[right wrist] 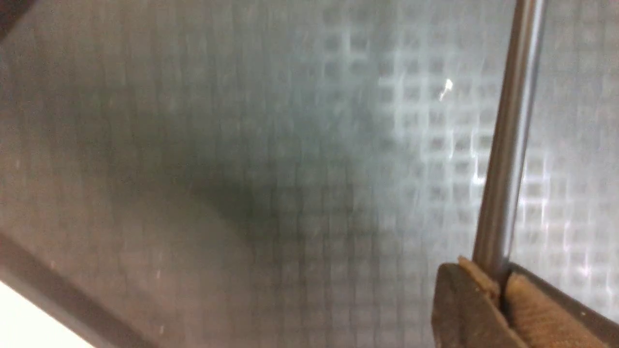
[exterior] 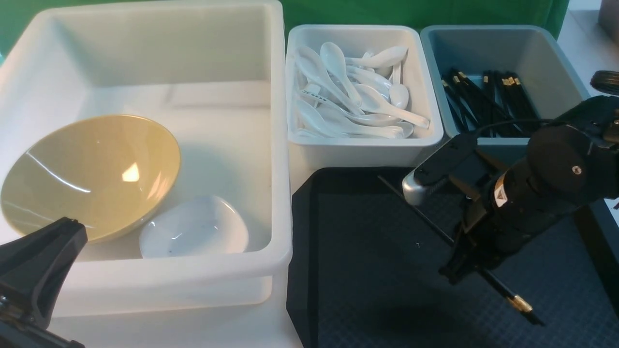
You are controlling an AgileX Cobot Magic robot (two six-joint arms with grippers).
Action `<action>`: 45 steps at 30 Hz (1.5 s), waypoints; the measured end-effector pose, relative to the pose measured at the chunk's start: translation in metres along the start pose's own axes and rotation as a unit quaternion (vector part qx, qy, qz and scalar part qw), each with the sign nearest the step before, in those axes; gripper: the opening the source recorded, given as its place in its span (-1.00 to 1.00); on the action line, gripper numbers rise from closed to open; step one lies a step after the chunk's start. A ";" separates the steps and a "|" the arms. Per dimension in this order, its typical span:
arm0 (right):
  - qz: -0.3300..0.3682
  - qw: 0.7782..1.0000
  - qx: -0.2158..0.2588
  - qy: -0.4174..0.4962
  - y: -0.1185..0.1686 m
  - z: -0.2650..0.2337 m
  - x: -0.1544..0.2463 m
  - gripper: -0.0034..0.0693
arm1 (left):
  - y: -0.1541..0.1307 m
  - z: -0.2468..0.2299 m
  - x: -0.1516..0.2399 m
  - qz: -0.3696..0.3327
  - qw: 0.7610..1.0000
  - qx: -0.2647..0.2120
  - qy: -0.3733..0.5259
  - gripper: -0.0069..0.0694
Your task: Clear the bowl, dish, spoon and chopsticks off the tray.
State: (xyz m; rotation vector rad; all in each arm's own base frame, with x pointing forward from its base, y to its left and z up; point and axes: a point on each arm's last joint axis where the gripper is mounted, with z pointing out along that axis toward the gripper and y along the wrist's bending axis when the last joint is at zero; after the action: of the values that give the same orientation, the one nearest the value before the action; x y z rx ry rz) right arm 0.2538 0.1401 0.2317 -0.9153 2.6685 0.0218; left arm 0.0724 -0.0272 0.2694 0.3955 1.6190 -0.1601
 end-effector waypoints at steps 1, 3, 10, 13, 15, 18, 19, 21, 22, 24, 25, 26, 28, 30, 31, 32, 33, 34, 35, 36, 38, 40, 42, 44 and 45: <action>-0.005 1.000 0.003 -0.015 0.000 -0.011 0.001 -0.67 | 0.000 0.000 0.000 0.000 1.000 0.000 0.000 -0.84; -0.013 0.999 0.011 -0.038 -0.002 -0.026 0.001 -0.67 | 0.000 0.000 0.000 0.000 1.000 0.000 -0.001 -0.84; -0.004 0.948 0.112 -0.296 -0.048 -0.104 -0.040 -0.67 | 0.001 0.000 -0.002 0.000 1.000 -0.007 -0.010 -0.84; 0.035 0.897 0.162 -0.409 -0.087 -0.108 -0.061 -0.67 | 0.001 0.000 -0.002 0.000 1.000 -0.008 -0.012 -0.84; 0.076 0.872 0.170 -0.453 -0.109 -0.096 -0.069 -0.67 | 0.002 0.000 -0.002 0.000 1.000 -0.009 -0.014 -0.84; 0.129 0.849 0.168 -0.485 -0.136 -0.075 -0.076 -0.65 | 0.002 0.000 -0.003 0.000 1.000 -0.010 -0.014 -0.84; 0.156 0.849 0.164 -0.478 -0.149 -0.059 -0.079 -0.59 | 0.002 0.000 -0.003 0.000 1.000 -0.010 -0.014 -0.84; 0.180 0.855 0.159 -0.460 -0.160 -0.045 -0.081 -0.46 | 0.002 0.000 -0.003 0.000 1.000 -0.010 -0.014 -0.84; 0.193 0.857 0.155 -0.453 -0.164 -0.041 -0.082 -0.38 | 0.002 0.000 -0.003 0.000 1.000 -0.010 -0.014 -0.84; 0.215 0.862 0.148 -0.435 -0.168 -0.039 -0.085 -0.18 | 0.002 0.000 -0.003 0.000 1.000 -0.010 -0.014 -0.84; 0.217 0.862 0.148 -0.433 -0.169 -0.041 -0.086 -0.14 | 0.002 0.000 -0.003 0.000 1.000 -0.010 -0.014 -0.84; 0.226 0.869 0.149 -0.413 -0.170 -0.051 -0.086 -0.02 | 0.002 0.000 -0.003 0.001 1.000 -0.010 -0.014 -0.84; 0.227 0.877 0.157 -0.394 -0.169 -0.077 -0.084 0.00 | 0.002 0.000 -0.003 0.001 1.000 -0.010 -0.014 -0.84; 0.213 0.883 0.171 -0.382 -0.163 -0.110 -0.077 -0.07 | 0.002 0.000 -0.003 0.001 1.000 -0.010 -0.014 -0.84; 0.214 0.883 0.172 -0.382 -0.162 -0.113 -0.075 -0.08 | 0.002 0.000 -0.003 0.001 1.000 -0.010 -0.014 -0.84; 0.194 0.883 0.185 -0.385 -0.154 -0.141 -0.064 -0.21 | 0.002 0.000 -0.003 0.001 1.000 -0.009 -0.014 -0.84; 0.179 0.880 0.195 -0.394 -0.146 -0.161 -0.055 -0.31 | 0.002 0.000 -0.003 0.001 1.000 -0.009 -0.014 -0.84; 0.166 0.877 0.202 -0.403 -0.139 -0.174 -0.046 -0.40 | 0.002 0.000 -0.002 0.001 1.000 -0.009 -0.013 -0.84; 0.154 0.870 0.207 -0.420 -0.128 -0.189 -0.035 -0.51 | 0.002 0.000 -0.002 0.001 1.000 -0.009 -0.013 -0.84; 0.136 0.856 0.211 -0.452 -0.111 -0.205 -0.018 -0.66 | 0.002 0.000 -0.002 0.001 1.000 -0.009 -0.013 -0.84; 0.127 0.846 0.210 -0.474 -0.099 -0.212 -0.005 -0.75 | 0.002 0.000 -0.002 0.001 1.000 -0.009 -0.013 -0.84; 0.105 0.825 0.204 -0.517 -0.071 -0.210 0.030 -0.82 | 0.002 0.000 -0.002 0.001 1.000 -0.009 -0.013 -0.84; 0.092 0.809 0.199 -0.546 -0.055 -0.203 0.052 -0.82 | 0.002 0.000 -0.002 0.001 1.000 -0.009 -0.013 -0.84; 0.085 0.804 0.190 -0.557 -0.041 -0.181 0.078 -0.82 | 0.002 0.000 -0.002 0.001 1.000 -0.009 -0.013 -0.84; 0.087 0.808 0.185 -0.552 -0.036 -0.166 0.089 -0.82 | 0.002 0.000 -0.002 0.001 1.000 -0.009 -0.013 -0.84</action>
State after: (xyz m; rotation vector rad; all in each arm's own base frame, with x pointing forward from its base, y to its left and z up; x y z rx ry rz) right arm 0.1606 0.0392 0.3652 -0.3213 1.5482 0.0540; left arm 0.0730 -0.0261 0.2719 0.3803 1.5941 -0.1494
